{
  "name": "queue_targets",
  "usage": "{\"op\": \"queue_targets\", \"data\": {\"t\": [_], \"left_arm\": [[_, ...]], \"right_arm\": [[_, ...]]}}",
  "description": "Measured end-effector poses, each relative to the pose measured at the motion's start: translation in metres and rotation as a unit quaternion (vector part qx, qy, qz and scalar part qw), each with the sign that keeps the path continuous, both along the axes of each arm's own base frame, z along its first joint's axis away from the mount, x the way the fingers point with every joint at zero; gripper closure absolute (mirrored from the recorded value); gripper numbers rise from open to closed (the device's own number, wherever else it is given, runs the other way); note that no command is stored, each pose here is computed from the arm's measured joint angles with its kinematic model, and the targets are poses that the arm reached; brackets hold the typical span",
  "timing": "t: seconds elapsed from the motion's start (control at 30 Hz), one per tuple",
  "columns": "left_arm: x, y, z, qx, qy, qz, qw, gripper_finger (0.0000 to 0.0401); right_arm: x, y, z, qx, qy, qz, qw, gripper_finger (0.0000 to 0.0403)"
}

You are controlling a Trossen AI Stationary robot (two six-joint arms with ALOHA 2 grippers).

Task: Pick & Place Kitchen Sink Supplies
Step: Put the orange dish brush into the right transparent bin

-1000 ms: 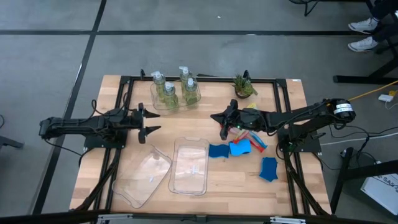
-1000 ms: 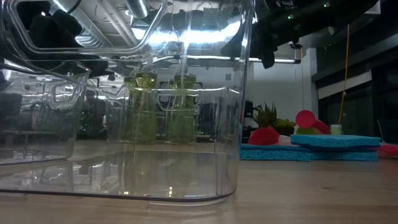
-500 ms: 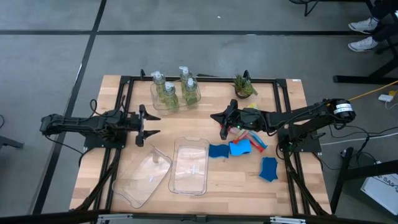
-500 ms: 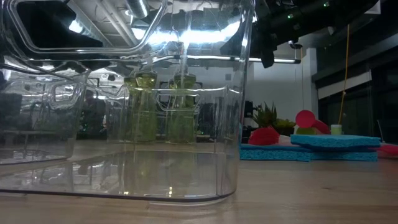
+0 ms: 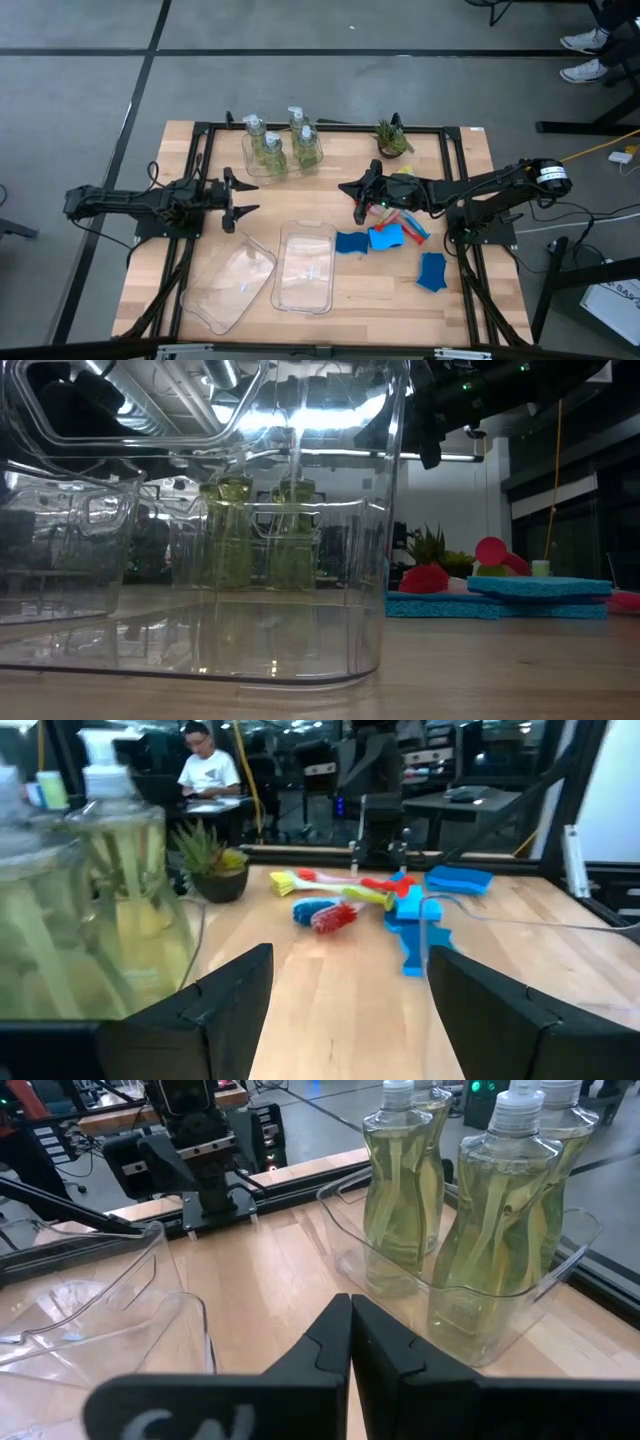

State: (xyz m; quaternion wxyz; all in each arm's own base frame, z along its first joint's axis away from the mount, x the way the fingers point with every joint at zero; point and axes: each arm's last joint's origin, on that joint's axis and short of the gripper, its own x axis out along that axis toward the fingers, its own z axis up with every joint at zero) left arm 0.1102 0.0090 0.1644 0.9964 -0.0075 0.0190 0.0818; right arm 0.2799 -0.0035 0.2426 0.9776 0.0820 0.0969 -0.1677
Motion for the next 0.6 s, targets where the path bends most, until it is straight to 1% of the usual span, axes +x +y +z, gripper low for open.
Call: {"op": "queue_targets", "data": {"t": [0.2, 0.33, 0.4, 0.5, 0.6], "left_arm": [[-0.001, 0.007, -0.008, -0.021, 0.036, 0.028, 0.999, 0.0141], [-0.003, 0.012, -0.014, -0.032, 0.067, 0.035, 0.997, 0.0141], [-0.004, 0.015, -0.014, -0.036, 0.068, 0.035, 0.996, 0.0141], [-0.005, 0.018, -0.014, -0.026, 0.07, 0.04, 0.996, 0.0141], [-0.006, 0.022, -0.014, -0.011, 0.074, 0.062, 0.995, 0.0141]], "right_arm": [[0.0, 0.0, -0.001, 0.022, 0.0, -0.005, 1.0, 0.0392], [-0.001, 0.0, -0.004, 0.023, 0.014, -0.005, 1.0, 0.0392], [-0.001, 0.0, -0.005, 0.022, 0.018, -0.005, 1.0, 0.0392], [-0.001, 0.0, -0.005, 0.022, 0.019, -0.005, 1.0, 0.0392], [-0.001, 0.0, -0.005, 0.022, 0.021, -0.003, 1.0, 0.0392]]}}
